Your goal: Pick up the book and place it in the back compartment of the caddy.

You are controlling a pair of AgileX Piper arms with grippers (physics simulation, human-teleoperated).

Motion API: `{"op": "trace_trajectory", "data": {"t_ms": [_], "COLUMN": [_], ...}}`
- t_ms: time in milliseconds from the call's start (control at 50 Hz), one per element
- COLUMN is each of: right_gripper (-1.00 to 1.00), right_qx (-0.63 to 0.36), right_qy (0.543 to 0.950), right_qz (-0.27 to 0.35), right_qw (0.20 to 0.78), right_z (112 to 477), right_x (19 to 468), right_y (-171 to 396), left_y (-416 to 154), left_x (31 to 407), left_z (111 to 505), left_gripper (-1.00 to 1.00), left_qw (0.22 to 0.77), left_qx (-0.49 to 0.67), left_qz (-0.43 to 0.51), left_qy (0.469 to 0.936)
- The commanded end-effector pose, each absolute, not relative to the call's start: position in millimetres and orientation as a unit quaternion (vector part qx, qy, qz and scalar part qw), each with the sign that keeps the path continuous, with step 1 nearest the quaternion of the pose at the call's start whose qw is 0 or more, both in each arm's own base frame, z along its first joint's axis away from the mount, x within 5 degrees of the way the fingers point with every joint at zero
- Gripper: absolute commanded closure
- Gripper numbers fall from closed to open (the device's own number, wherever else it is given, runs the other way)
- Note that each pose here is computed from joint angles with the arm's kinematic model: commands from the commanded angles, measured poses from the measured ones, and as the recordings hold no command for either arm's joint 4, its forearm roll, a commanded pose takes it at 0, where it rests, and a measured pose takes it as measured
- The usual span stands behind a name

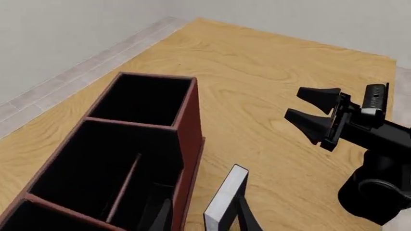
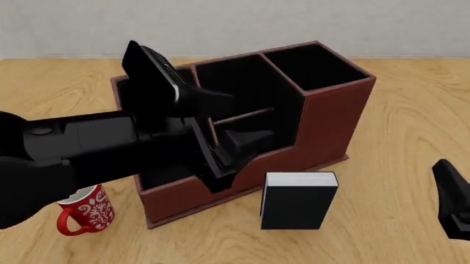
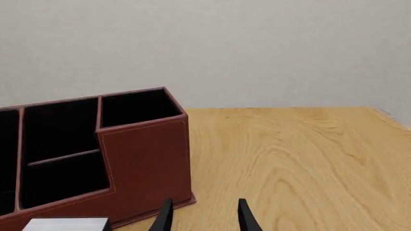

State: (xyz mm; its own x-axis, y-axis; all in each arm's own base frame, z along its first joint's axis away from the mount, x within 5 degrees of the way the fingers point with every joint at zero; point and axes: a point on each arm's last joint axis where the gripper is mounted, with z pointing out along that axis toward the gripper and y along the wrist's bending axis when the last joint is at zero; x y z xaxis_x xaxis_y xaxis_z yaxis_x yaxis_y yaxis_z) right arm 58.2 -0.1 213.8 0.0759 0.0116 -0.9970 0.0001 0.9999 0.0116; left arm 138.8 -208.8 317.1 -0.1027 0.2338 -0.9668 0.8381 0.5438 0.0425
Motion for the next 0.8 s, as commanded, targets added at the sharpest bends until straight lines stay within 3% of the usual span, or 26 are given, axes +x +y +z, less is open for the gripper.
{"op": "trace_trajectory", "data": {"t_ms": [20, 800], "right_gripper": [-1.0, -1.0], "right_qx": [0.006, 0.006], "right_qy": [0.681, 0.681], "right_qz": [0.005, 0.005], "right_qw": [0.732, 0.733], "right_z": [214, 214], "right_x": [59, 59], "right_y": [0, 0], "left_y": [-225, -245], "left_x": [133, 142], "left_z": [297, 249], "left_gripper": [-1.0, -1.0], "left_qw": [0.517, 0.482], "left_qx": [0.418, 0.426], "left_qz": [-0.277, -0.269], "left_qy": [0.694, 0.717]}}
